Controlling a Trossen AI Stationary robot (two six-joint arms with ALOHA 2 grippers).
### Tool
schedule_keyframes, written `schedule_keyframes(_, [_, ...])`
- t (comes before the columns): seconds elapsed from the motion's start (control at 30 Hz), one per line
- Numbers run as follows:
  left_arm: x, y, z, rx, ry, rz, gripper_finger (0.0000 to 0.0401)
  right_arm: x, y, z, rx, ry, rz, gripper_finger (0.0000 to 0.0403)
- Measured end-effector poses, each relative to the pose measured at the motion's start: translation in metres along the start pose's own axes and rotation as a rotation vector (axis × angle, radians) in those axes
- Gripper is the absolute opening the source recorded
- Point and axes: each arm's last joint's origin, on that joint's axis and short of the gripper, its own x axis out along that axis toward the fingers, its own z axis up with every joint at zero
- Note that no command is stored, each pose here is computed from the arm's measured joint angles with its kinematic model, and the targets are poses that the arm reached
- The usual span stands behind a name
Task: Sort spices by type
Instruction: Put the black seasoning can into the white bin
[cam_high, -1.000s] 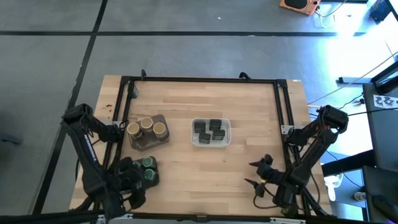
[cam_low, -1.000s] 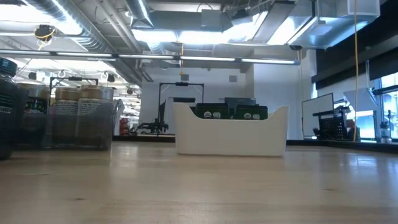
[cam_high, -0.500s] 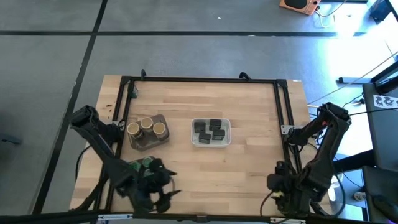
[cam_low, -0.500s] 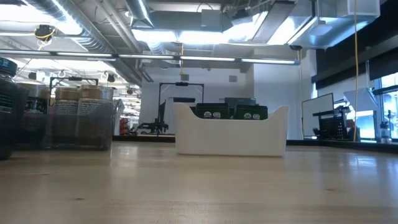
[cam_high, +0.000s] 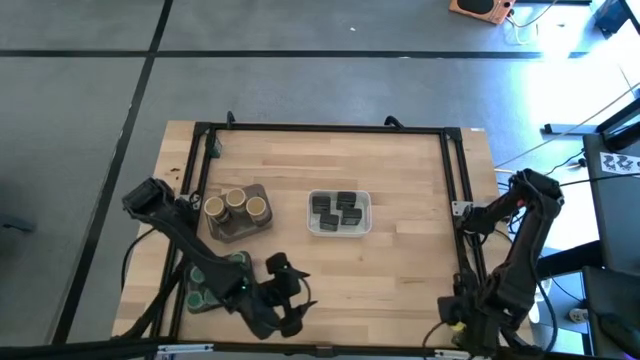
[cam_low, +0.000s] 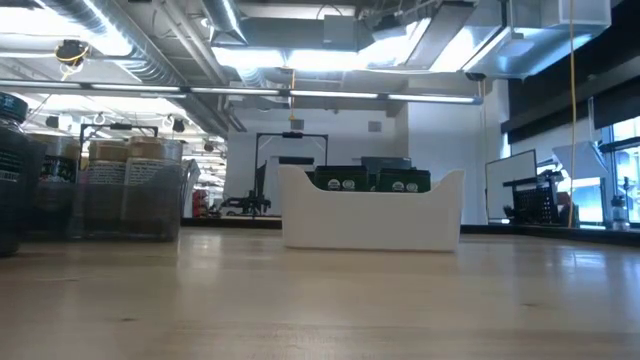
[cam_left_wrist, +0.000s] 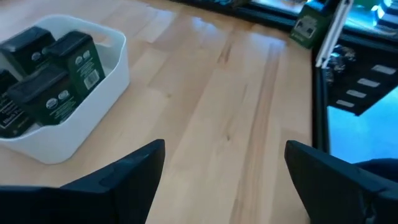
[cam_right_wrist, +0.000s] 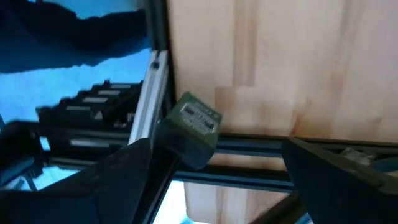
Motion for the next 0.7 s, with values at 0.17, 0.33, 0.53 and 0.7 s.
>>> schedule_keyframes(0.17, [0.013,0.001,-0.008,-0.018,0.017,0.030,0.0327,0.018,0.017,-0.005,-0.096,0.030,0.034,0.0358])
schedule_keyframes(0.33, [0.020,-0.001,-0.012,-0.045,0.011,0.030,0.0327,0.043,0.029,-0.010,-0.174,0.101,-0.001,0.0358])
schedule_keyframes(0.53, [0.021,-0.003,-0.010,-0.055,-0.001,0.019,0.0327,0.069,0.035,-0.012,-0.256,0.179,-0.055,0.0358])
schedule_keyframes(0.7, [0.021,-0.003,-0.010,-0.056,-0.002,0.018,0.0327,0.085,0.036,-0.008,-0.285,0.205,-0.095,0.0358])
